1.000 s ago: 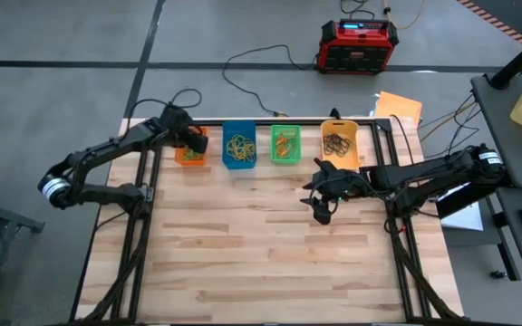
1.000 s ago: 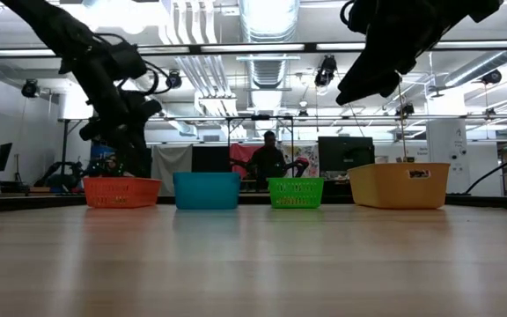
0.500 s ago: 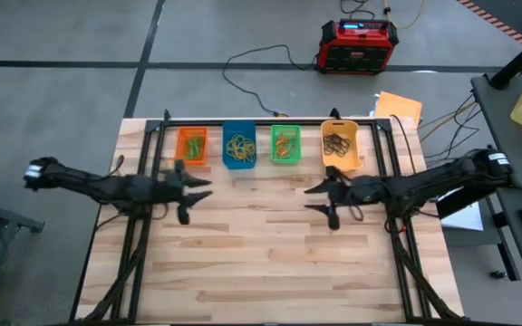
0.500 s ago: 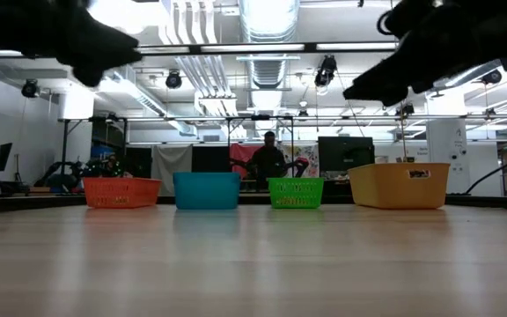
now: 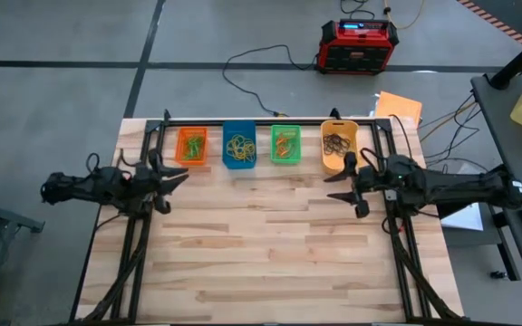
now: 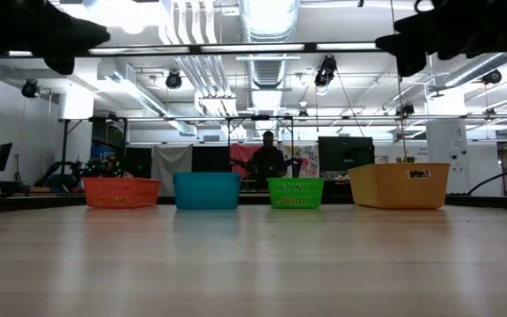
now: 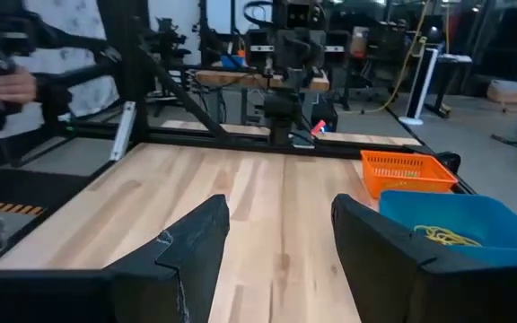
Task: Sort rubber bands into baskets
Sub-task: Return to Home Position
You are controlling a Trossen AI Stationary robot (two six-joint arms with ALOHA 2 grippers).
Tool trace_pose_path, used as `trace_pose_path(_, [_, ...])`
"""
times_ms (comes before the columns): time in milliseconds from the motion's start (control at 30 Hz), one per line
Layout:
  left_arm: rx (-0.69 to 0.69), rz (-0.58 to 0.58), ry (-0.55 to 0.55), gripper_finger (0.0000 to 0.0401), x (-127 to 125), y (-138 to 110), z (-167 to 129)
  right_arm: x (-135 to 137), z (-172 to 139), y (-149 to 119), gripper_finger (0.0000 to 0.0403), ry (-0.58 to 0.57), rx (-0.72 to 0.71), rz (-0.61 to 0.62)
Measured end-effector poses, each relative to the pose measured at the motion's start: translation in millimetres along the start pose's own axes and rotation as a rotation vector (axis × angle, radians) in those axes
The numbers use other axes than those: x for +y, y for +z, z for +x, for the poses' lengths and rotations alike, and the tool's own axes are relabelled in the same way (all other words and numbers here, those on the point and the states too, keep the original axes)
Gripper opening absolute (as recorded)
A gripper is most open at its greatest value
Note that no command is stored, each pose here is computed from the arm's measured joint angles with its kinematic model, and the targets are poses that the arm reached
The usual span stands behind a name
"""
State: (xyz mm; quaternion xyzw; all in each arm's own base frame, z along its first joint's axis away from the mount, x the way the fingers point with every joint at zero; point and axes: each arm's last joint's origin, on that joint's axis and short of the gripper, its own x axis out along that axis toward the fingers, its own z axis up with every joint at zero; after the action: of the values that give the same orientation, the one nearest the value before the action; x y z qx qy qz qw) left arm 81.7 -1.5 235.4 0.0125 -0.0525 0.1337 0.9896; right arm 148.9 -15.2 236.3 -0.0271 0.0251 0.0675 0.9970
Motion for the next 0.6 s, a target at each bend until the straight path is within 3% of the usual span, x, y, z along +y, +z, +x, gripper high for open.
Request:
trace_pose_path(233, [-0.009,0.001,-0.026,0.0037,-0.9,-13.5,-1.4,11.6,-36.9,-6.7,0.0194,-0.007,-0.154,-0.050])
trace_pose_path(433, [0.054,0.027,-0.057,0.0037,-5.2,-44.2,2.1,17.1,-48.6,-40.9,0.0194,-0.012,-0.220,-0.043])
trace_pose_path(600, [0.117,-0.010,0.040,0.0036,-3.9,-59.7,3.5,20.6,-50.2,-52.4,0.0194,0.061,-0.249,-0.087])
